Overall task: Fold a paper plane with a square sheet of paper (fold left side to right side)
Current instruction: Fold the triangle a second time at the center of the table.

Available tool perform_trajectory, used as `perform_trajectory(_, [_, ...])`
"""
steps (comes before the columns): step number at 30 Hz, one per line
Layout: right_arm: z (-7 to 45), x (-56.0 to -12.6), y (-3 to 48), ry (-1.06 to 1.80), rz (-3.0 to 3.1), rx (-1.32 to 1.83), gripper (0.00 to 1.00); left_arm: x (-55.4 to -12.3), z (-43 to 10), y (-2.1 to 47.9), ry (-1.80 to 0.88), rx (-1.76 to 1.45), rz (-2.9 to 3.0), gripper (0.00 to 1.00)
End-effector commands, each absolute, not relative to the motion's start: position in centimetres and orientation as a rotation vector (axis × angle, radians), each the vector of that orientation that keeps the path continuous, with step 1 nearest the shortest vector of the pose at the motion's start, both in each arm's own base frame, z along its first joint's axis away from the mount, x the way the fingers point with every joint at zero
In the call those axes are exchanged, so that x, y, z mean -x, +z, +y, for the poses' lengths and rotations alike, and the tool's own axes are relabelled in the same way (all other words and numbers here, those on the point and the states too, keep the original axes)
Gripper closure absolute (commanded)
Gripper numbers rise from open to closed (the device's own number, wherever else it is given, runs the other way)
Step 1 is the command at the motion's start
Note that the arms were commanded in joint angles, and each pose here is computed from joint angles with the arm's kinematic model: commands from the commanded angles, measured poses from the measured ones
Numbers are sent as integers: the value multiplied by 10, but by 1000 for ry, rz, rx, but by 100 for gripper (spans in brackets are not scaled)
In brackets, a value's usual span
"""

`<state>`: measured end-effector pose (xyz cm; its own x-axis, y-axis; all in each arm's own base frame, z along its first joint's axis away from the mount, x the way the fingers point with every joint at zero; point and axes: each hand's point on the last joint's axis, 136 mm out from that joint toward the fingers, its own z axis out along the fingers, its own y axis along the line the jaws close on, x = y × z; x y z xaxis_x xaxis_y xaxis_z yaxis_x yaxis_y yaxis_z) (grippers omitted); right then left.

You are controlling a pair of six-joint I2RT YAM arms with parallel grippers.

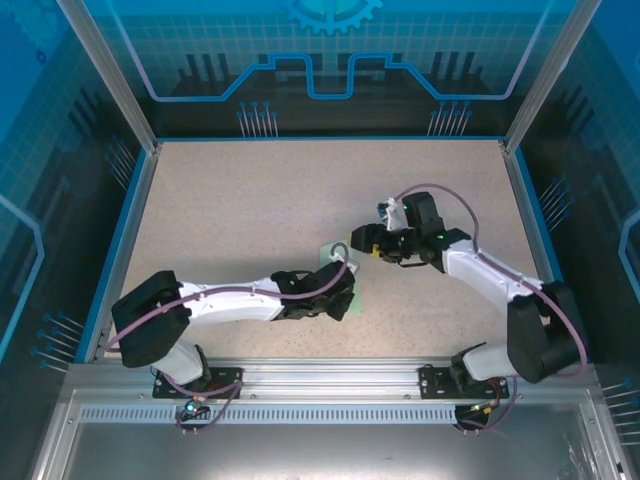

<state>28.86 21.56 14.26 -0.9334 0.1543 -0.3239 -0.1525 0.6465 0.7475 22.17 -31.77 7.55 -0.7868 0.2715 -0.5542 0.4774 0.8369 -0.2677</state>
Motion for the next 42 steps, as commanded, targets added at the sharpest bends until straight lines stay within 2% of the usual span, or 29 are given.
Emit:
perform_trajectory(1, [196, -269, 117, 1097, 2579, -35, 39, -221, -325, 89, -804, -499, 2498, 96])
perform_trajectory(7, [206, -233, 83, 1158, 2657, 2, 64, -232, -307, 78, -902, -460, 2548, 95])
perform_trajectory(9, [212, -223, 70, 1131, 2707, 38, 75, -236, -302, 77, -904, -457, 2556, 94])
perform_trajectory(13, [223, -215, 54, 1104, 2764, 58, 88, -242, -294, 70, -876, -459, 2580, 94])
perform_trajectory(21, [233, -208, 22, 954, 2917, 82, 90, -246, -282, 57, -810, -476, 2638, 93])
perform_trajectory(32, [216, -193, 1, 751, 3060, 74, 90, -257, -273, 47, -769, -492, 2669, 91])
perform_trajectory(42, [218, -187, -6, 732, 3105, 98, 89, -270, -277, 38, -770, -510, 2682, 91])
